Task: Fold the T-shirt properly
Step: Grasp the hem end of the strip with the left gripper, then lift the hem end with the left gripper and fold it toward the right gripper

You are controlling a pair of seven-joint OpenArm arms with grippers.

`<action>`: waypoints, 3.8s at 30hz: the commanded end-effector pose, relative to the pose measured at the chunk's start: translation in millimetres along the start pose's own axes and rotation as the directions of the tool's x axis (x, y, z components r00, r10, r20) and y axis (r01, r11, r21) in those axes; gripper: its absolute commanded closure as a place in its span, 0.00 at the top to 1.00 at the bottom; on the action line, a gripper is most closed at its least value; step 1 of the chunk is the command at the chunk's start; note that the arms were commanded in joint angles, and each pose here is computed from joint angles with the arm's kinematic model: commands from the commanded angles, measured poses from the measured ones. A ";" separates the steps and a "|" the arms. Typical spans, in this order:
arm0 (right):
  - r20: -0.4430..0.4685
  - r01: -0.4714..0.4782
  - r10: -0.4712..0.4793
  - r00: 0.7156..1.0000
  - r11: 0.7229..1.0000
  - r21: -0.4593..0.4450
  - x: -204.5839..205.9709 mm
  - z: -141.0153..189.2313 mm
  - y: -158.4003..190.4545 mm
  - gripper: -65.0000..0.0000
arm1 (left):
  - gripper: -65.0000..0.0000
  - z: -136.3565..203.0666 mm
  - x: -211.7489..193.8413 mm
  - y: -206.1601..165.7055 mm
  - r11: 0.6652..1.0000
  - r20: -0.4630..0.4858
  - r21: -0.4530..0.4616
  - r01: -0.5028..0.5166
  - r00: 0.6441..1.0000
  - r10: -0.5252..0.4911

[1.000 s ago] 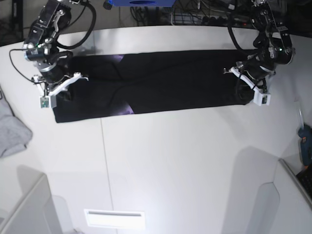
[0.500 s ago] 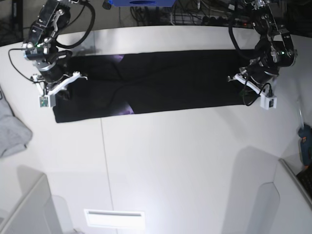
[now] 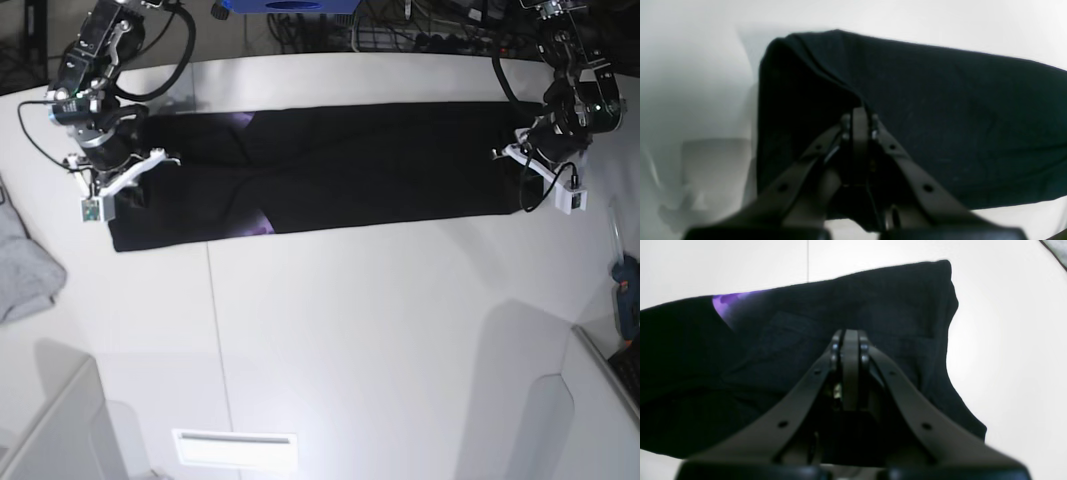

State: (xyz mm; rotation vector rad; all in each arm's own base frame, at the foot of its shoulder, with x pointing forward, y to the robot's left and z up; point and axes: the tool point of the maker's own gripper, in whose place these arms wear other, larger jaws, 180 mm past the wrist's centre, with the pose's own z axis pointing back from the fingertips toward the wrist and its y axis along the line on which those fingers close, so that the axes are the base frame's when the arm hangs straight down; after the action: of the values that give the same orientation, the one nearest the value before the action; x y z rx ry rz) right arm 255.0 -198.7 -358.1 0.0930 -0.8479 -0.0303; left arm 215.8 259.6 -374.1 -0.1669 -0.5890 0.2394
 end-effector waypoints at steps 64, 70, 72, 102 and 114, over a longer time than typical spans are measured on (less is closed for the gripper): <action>0.049 -0.008 0.008 0.999 1.000 0.003 13.2 2.7 0.3 0.00 | 0.00 -31.6 -54.2 65.8 0.991 -0.121 0.111 -0.077 0.988 0.091; 0.049 -0.008 0.008 0.999 1.000 0.003 13.2 2.7 0.3 0.00 | 0.00 -9.5 -8.5 93.1 0.981 0.004 0.174 -0.086 0.996 0.086; 0.049 0.002 -0.002 0.999 1.000 0.008 12.3 2.1 3.0 0.00 | 0.00 -4.6 2.2 90.4 0.983 0.025 0.175 -0.059 0.998 0.055; 0.045 -0.007 0.005 0.999 0.999 0.048 11.5 -1.6 19.3 0.00 | 0.00 -19.9 -30.0 -118.4 0.967 0.007 -0.219 0.128 0.992 -0.129; 0.044 -0.005 0.003 0.999 0.999 0.043 10.7 -1.1 17.7 0.00 | 0.00 -26.8 -26.8 -196.0 0.914 0.024 -0.376 0.154 0.987 -0.156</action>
State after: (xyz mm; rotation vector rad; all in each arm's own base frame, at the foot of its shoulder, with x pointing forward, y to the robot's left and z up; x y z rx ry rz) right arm 255.1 -180.1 -361.6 0.1339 -0.8408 -0.0159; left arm 238.1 65.6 -375.9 -0.4727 -0.5984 -0.0321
